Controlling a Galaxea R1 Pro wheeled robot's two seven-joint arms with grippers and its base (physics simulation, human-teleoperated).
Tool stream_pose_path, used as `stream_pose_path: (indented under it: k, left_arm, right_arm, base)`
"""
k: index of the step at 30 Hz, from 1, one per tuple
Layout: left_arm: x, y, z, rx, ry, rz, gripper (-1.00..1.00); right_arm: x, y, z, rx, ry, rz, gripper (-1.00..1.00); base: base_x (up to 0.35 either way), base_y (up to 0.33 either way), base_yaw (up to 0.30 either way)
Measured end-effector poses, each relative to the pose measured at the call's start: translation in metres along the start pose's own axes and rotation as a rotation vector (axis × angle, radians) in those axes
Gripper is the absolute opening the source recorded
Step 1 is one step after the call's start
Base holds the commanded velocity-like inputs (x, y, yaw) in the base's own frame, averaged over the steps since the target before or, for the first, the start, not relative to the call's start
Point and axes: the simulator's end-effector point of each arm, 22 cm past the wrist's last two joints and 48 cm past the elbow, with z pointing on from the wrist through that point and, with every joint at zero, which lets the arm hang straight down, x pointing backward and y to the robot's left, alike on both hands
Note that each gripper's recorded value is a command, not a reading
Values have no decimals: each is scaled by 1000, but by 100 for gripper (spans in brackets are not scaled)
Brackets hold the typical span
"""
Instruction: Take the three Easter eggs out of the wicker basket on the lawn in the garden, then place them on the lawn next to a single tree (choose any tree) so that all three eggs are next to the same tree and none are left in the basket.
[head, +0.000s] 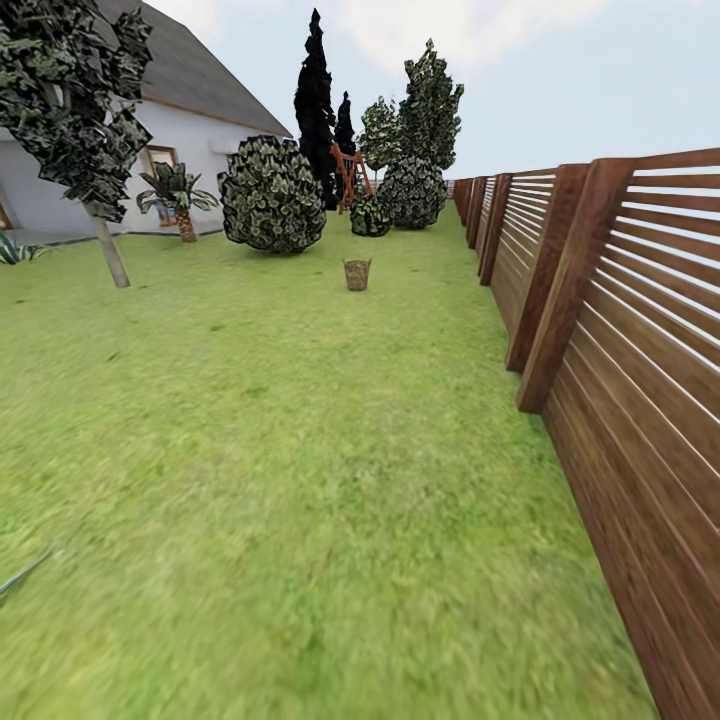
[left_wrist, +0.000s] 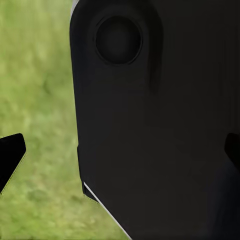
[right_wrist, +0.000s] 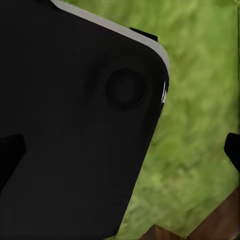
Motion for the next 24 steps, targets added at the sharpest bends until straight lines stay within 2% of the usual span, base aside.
stream_pose_path:
  k: [24]
  left_arm:
    - [0, 1, 0, -1, 0, 0, 100]
  right_arm:
    - [0, 2, 0, -2, 0, 0, 100]
  base:
    - [325, 0, 0]
